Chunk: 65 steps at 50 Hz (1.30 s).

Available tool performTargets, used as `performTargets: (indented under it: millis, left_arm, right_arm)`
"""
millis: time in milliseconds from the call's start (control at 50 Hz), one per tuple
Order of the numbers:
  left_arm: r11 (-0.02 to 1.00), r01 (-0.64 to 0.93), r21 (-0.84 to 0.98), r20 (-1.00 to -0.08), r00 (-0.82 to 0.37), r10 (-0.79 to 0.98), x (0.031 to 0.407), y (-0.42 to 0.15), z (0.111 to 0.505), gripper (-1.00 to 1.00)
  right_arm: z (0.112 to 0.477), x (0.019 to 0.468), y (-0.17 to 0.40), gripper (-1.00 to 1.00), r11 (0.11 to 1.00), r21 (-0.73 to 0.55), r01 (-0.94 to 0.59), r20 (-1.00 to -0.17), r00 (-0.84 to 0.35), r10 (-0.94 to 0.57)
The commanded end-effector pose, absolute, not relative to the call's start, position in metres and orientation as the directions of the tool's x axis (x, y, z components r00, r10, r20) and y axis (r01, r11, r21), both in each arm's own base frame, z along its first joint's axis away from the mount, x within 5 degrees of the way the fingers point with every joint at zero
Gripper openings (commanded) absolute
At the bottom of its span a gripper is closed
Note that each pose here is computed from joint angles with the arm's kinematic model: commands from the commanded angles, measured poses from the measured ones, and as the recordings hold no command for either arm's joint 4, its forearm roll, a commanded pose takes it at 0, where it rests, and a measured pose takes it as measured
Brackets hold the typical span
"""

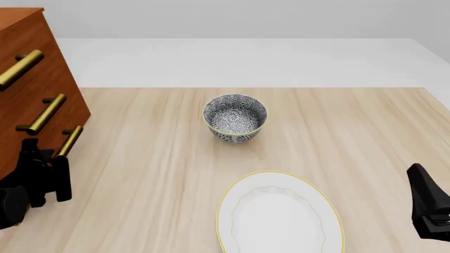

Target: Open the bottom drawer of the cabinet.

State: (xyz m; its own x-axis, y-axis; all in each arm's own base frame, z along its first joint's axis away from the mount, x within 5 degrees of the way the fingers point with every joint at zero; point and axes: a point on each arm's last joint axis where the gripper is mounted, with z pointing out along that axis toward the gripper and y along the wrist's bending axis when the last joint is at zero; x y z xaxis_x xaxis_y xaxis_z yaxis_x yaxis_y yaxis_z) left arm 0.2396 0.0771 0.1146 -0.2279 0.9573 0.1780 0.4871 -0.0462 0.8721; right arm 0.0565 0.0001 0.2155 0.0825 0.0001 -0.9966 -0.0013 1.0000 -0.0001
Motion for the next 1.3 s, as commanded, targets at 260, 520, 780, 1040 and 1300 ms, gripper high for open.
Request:
performTargets:
  millis: [260, 520, 780, 1040, 1300]
  left_arm:
    - [-0.111, 0.496, 0.861, 0.222, -0.170, 0.960, 0.238, 0.072, 0.108, -1.00]
    - [-0.133, 0.481, 0.867, 0.214, -0.118, 0.970, 0.241, 0.057, 0.113, -1.00]
    - [-0.172, 0.446, 0.878, 0.223, -0.063, 0.973, 0.246, 0.042, 0.125, -1.00]
    - [-0.192, 0.425, 0.884, 0.223, -0.022, 0.975, 0.247, 0.031, 0.131, -1.00]
    - [-0.211, 0.405, 0.890, 0.221, 0.023, 0.975, 0.249, 0.019, 0.138, -1.00]
  right_arm:
    - [0.216, 0.056, 0.000, 1.00, 1.000, 0.000, -0.001, -0.997, 0.083, 0.000]
    - [0.216, 0.057, 0.000, 1.00, 1.000, 0.000, -0.001, -0.997, 0.082, 0.000]
    - [0.216, 0.056, 0.000, 1.00, 1.000, 0.000, -0.001, -0.997, 0.082, 0.000]
    - [0.216, 0.057, 0.000, 1.00, 1.000, 0.000, -0.002, -0.997, 0.082, 0.000]
    - [0.216, 0.057, 0.000, 1.00, 1.000, 0.000, -0.001, -0.997, 0.082, 0.000]
